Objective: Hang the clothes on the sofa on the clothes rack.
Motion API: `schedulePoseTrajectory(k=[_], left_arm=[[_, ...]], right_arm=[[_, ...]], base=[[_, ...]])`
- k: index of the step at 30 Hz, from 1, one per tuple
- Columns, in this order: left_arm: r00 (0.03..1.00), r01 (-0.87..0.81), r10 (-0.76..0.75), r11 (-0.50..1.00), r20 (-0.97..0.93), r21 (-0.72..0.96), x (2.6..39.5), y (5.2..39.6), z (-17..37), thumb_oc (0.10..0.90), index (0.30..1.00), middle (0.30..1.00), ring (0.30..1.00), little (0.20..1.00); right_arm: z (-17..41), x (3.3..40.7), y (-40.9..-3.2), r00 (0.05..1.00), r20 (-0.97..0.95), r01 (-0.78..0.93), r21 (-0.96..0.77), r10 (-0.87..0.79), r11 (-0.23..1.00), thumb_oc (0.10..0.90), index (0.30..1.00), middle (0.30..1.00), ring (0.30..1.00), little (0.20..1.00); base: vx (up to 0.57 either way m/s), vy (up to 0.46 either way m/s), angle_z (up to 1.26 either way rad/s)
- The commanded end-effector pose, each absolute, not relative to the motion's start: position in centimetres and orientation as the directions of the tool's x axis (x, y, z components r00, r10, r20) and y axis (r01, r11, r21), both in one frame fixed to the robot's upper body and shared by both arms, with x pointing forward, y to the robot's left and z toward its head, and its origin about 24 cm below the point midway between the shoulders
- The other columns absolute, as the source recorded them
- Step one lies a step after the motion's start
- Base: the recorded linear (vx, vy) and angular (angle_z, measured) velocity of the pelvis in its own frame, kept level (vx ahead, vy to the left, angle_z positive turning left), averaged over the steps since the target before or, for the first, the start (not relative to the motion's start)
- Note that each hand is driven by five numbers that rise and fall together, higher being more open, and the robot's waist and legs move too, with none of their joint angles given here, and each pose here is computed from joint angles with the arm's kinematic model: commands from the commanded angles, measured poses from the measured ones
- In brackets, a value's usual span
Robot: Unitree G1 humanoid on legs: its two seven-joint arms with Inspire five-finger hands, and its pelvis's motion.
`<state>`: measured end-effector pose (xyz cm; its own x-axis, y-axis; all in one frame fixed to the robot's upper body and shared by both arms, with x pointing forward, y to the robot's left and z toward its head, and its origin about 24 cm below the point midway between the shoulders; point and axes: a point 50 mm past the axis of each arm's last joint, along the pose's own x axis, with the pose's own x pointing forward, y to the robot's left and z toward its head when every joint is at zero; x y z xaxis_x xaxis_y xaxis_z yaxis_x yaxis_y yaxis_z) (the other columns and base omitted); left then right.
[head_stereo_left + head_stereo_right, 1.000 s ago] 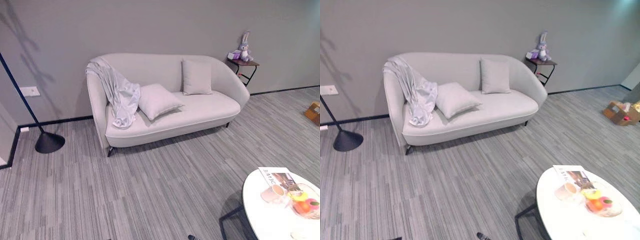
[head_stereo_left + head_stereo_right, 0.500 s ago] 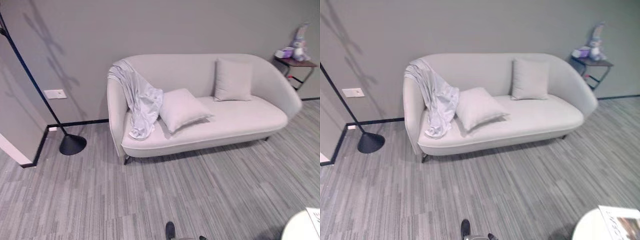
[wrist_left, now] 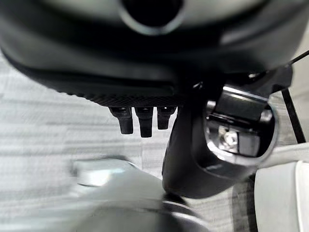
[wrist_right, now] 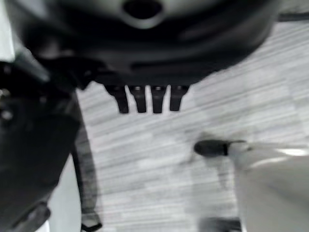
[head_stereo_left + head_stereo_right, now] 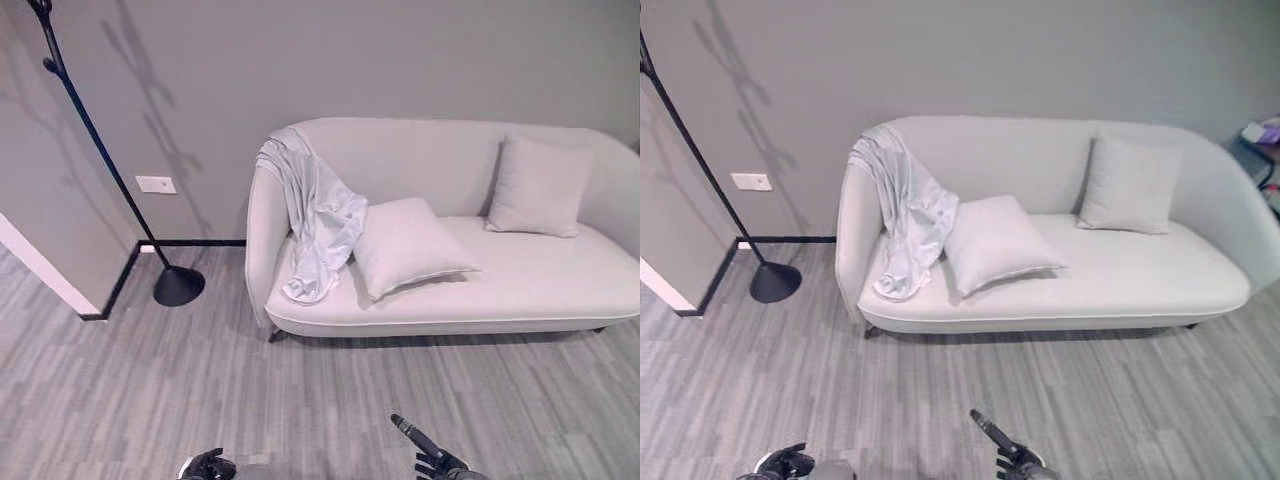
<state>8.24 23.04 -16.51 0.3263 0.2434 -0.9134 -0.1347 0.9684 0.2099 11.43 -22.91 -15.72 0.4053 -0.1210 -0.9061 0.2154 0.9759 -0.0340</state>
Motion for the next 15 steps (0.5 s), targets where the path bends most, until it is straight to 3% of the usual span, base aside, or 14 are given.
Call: schedulePoseTrajectory(k=[1, 4, 6, 10, 12, 13, 14, 15], left_arm=[[0.320, -0.114, 0.175, 0.983, -0.931, 0.145, 7.5, 20.5, -17.1, 0.800, 0.900, 0.900, 0.900, 0.900], [0.307, -0.163, 0.173, 0.978, -0.936, 0.127, 7.0, 20.4, -17.2, 0.800, 0.900, 0.900, 0.900, 0.900], [0.258, -0.189, 0.186, 0.972, -0.948, 0.139, 5.6, 20.8, -17.4, 0.800, 0.900, 0.900, 0.900, 0.900], [0.294, -0.036, 0.192, 0.981, -0.936, 0.190, 6.3, 21.3, -17.2, 0.800, 0.900, 0.900, 0.900, 0.900], [0.328, 0.030, 0.187, 0.978, -0.926, 0.208, 7.2, 21.3, -17.0, 0.800, 0.900, 0.900, 0.900, 0.900], [0.332, 0.073, 0.188, 0.972, -0.924, 0.224, 7.4, 21.3, -17.0, 0.800, 0.900, 0.900, 0.900, 0.900], [0.332, 0.074, 0.188, 0.972, -0.924, 0.224, 7.4, 21.3, -17.0, 0.800, 0.900, 0.900, 0.900, 0.900], [0.347, 0.088, 0.190, 0.968, -0.918, 0.234, 7.9, 21.5, -16.8, 0.800, 0.900, 0.900, 0.900, 0.900]], right_arm=[[-14.4, 14.7, -22.4, 0.554, -0.829, 0.051, -0.060, -0.078, 0.997, 0.800, 0.900, 0.900, 0.900, 0.900], [-14.0, 15.1, -21.9, 0.579, -0.815, -0.076, -0.090, -0.029, 0.993, 0.800, 0.900, 0.900, 0.900, 0.900], [-14.4, 14.3, -22.0, 0.564, -0.824, -0.040, -0.085, -0.047, 0.996, 0.800, 0.900, 0.900, 0.900, 0.900], [-14.3, 13.8, -22.6, 0.574, -0.811, 0.061, -0.090, -0.109, 0.994, 0.800, 0.900, 0.900, 0.900, 0.900], [-13.5, 15.1, -23.2, 0.618, -0.769, 0.126, -0.110, -0.165, 0.986, 0.800, 0.900, 0.900, 0.900, 0.900], [-12.0, 17.3, -23.3, 0.700, -0.685, 0.156, -0.126, -0.200, 0.980, 0.800, 0.900, 0.900, 0.900, 0.900], [-12.0, 17.3, -23.3, 0.700, -0.685, 0.156, -0.127, -0.200, 0.980, 0.800, 0.900, 0.900, 0.900, 0.900], [-9.8, 19.5, -23.4, 0.787, -0.575, 0.145, -0.182, -0.225, 0.972, 0.800, 0.900, 0.900, 0.900, 0.900]], base=[[0.31, 0.098, 0.30], [0.60, 0.228, -0.05], [0.71, 0.382, -0.72], [0.43, 0.302, -0.21], [0.19, 0.255, 0.05], [0.14, 0.246, -0.01], [0.20, 0.336, 0.01], [0.30, 0.290, -0.11]])
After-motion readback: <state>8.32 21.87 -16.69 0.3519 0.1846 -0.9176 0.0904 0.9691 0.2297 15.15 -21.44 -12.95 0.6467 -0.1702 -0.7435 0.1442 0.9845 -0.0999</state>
